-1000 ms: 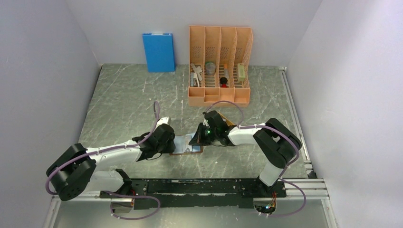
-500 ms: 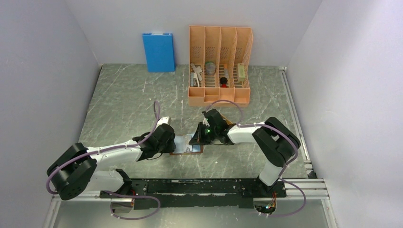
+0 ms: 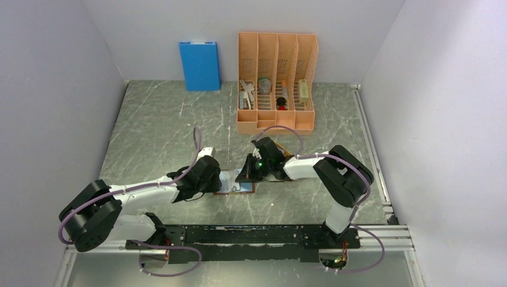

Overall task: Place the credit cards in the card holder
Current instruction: Insert the credit card into the card holder.

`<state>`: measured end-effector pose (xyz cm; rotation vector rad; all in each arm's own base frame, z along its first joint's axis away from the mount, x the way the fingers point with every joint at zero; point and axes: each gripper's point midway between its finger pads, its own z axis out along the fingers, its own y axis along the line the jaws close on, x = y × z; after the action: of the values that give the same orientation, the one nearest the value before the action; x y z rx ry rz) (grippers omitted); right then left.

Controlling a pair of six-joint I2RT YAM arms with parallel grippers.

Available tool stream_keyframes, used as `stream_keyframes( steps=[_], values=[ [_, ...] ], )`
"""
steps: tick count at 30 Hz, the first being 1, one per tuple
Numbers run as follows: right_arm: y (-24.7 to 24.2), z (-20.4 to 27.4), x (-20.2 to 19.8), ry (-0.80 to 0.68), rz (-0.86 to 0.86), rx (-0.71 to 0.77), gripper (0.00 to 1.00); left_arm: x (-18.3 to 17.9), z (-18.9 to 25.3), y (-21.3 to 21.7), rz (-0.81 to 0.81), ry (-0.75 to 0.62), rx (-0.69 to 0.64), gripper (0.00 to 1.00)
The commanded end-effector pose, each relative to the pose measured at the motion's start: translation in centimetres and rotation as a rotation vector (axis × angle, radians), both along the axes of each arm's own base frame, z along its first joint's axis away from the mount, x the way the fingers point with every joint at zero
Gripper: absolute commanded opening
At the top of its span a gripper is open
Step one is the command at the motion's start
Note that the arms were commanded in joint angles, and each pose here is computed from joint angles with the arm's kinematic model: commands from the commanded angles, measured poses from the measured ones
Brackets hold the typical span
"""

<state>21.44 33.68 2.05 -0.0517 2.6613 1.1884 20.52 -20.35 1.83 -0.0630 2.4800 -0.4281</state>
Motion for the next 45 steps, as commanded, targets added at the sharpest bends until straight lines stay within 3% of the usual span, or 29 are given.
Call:
stream_keyframes(
  steps=[1, 9, 28, 45],
  values=[
    [-1.7, -2.6, -0.8, 0.023, -0.014, -0.115, 0.0, -0.9, -2.0, 1.8, 0.014, 0.046, 0.083, 0.33],
    [-3.4, -3.2, -0.1, -0.006, -0.07, -0.165, 0.0, -1.1, -2.4, 2.2, 0.02, 0.059, 0.101, 0.33],
    [-1.0, -2.5, -0.4, -0.004, -0.076, -0.07, 0.0, -1.6, -2.6, 2.0, 0.011, 0.078, 0.085, 0.34],
    [-0.7, -3.3, -0.9, 0.021, -0.038, -0.086, 0.0, -1.0, 0.5, 3.1, 0.083, 0.016, 0.079, 0.38]
  ],
)
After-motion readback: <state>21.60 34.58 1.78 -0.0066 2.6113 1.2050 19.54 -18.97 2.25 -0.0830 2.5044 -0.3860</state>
